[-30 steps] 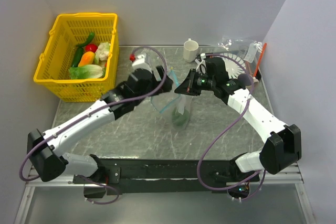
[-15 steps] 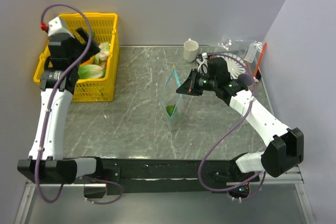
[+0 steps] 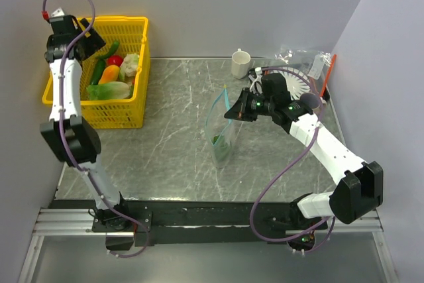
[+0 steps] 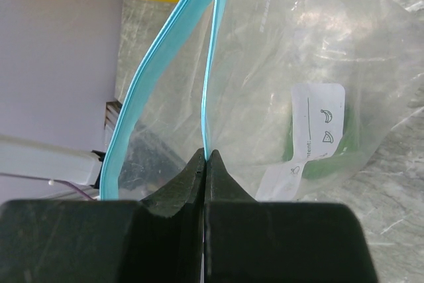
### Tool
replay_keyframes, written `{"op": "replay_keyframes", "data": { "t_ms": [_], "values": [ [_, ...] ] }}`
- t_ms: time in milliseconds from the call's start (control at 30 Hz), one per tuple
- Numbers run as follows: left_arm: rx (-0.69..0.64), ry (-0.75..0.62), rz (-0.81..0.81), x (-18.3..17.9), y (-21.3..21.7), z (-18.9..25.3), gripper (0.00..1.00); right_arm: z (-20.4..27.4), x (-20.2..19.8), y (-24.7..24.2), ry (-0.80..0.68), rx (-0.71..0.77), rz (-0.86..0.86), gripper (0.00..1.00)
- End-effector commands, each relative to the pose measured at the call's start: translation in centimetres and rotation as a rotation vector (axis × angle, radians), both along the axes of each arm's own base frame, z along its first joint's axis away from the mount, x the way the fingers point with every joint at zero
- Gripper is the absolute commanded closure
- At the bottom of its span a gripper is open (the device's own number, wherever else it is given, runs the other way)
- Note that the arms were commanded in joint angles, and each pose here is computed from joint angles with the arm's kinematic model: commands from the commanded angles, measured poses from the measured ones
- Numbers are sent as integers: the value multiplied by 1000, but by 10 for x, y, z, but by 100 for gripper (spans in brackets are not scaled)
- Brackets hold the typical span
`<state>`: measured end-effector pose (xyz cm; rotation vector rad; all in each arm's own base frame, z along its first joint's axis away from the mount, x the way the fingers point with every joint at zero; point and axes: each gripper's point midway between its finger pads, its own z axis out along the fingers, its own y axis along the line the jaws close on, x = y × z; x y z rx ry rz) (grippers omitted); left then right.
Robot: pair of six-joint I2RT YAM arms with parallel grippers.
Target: Place the food in the zip-top bag and seal the zipper
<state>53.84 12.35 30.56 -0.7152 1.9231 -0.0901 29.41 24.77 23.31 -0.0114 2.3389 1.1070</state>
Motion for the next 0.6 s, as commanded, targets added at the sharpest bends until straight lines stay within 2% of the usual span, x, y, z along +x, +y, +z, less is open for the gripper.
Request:
{"op": "replay_keyframes", "data": {
  "t_ms": [0, 200, 267, 367, 400, 567],
  "values": [
    [-63, -124, -50, 41, -5, 17, 1, 22, 2, -4, -76, 11, -4, 100],
    [-227, -185, -26, 87, -7, -33, 1, 23, 2, 1, -71, 33, 2, 100],
    [-264, -244, -20, 101, -6, -36, 1, 25, 4, 1, -72, 32, 0, 100],
    [-404, -319, 6, 120, -9, -49, 1, 23, 5, 0, -68, 22, -4, 100],
    [-487, -316, 39, 127, -10, -66, 1, 24, 5, -1, -72, 20, -9, 100],
    [-663, -412, 137, 152, -1, -84, 1, 18, 7, -1, -54, 6, -14, 100]
  ]
}}
